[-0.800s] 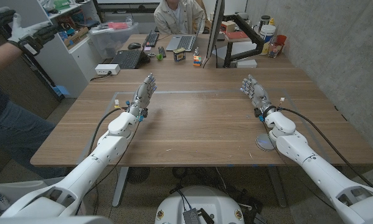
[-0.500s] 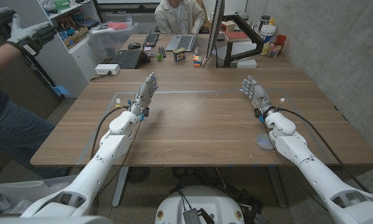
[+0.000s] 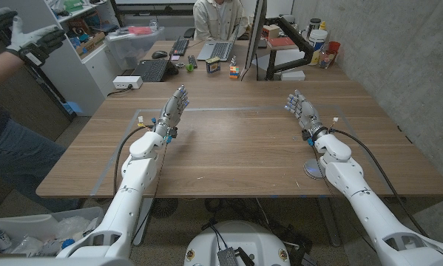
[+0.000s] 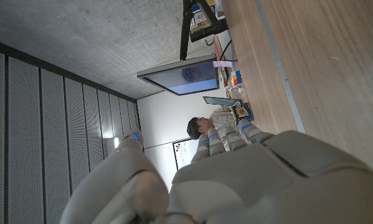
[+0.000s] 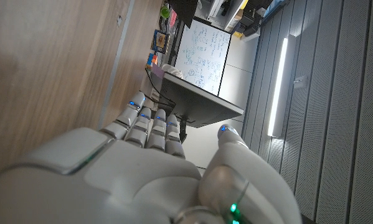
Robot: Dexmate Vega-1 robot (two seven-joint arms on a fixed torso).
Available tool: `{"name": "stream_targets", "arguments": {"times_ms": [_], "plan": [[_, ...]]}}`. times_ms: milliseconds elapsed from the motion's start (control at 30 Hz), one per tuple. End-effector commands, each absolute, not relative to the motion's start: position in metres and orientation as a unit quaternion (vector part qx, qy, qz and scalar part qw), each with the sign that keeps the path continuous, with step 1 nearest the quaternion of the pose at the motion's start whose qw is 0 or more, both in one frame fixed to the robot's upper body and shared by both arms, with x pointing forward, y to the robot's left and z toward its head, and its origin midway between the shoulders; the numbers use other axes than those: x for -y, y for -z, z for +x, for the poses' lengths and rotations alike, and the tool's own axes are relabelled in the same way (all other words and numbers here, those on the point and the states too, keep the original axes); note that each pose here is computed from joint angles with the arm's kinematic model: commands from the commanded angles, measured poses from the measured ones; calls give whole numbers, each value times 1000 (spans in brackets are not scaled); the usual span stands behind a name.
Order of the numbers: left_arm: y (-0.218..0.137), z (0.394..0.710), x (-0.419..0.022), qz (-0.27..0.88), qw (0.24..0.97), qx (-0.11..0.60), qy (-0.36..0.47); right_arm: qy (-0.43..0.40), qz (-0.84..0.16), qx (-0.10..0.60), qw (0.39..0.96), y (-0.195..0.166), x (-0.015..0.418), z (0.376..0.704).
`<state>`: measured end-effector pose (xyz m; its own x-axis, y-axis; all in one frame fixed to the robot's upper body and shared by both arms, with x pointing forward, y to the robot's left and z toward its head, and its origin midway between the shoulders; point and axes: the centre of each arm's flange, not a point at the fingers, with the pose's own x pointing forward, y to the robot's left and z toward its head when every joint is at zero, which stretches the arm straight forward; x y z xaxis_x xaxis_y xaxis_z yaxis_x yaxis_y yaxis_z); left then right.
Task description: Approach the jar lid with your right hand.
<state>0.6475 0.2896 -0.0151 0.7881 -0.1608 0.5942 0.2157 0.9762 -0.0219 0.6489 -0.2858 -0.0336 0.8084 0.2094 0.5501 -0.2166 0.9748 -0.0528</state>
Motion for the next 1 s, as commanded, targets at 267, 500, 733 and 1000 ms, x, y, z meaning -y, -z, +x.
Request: {"name": "stream_targets", "arguments": {"times_ms": [267, 500, 733, 1000], "plan": [[22, 643, -284, -7, 949, 293, 116, -111, 16, 297, 948, 35, 289, 645], [21, 638, -285, -6, 949, 294, 115, -116, 17, 303, 946, 34, 288, 644], [22, 636, -283, -4, 949, 293, 116, -118, 19, 307, 944, 39, 289, 643], [22, 636, -281, -6, 949, 293, 121, -109, 26, 317, 942, 43, 293, 640]]}}
